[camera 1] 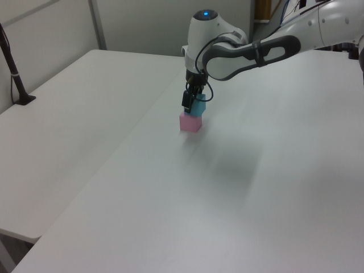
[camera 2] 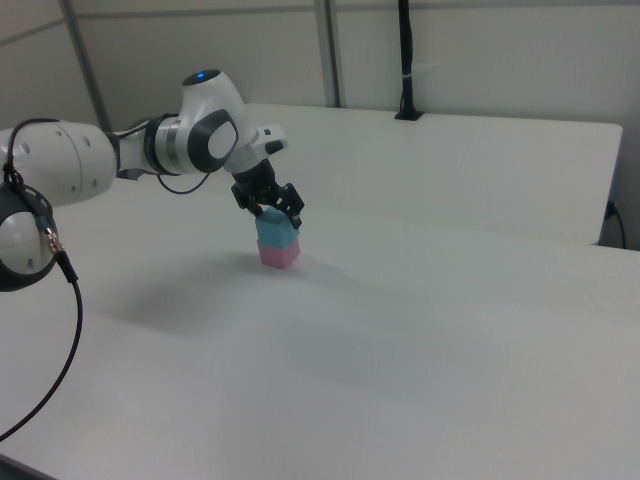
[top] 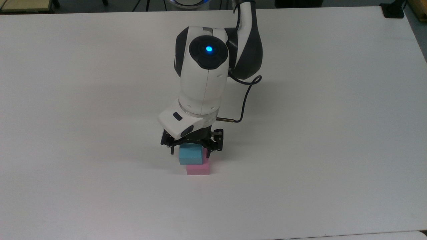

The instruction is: Put blue cube on pink cube

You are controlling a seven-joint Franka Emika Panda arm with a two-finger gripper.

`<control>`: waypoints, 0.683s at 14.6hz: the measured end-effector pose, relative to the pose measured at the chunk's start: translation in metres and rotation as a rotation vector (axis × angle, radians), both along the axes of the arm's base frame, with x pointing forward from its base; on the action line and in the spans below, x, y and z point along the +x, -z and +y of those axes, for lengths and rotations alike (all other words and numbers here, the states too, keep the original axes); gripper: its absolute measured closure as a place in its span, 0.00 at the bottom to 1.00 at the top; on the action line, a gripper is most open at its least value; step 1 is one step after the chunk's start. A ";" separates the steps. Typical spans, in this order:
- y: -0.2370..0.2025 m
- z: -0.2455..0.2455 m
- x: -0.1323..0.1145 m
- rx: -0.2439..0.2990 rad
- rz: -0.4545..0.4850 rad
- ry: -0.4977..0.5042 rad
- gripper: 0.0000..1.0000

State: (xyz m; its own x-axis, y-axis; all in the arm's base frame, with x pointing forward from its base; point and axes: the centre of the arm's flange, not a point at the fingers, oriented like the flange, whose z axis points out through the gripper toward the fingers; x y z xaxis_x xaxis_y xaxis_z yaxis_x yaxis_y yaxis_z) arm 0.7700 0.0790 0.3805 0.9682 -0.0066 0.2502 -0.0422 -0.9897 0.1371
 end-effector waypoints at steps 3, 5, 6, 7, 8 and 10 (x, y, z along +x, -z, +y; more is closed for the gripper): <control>-0.042 -0.008 -0.004 0.023 -0.040 0.019 0.00; -0.069 -0.017 -0.010 0.045 -0.043 0.036 0.00; -0.087 -0.022 -0.016 0.064 -0.039 0.045 0.00; -0.113 -0.028 -0.025 0.096 -0.036 0.064 0.00; -0.133 -0.034 -0.033 0.119 -0.031 0.077 0.00; -0.183 -0.049 -0.061 0.159 0.003 0.097 0.00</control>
State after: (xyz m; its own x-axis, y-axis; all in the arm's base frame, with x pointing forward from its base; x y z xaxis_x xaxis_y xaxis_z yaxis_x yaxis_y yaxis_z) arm 0.7088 0.0296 0.5635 0.9618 -0.1391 0.2358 -0.1380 -0.9902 -0.0209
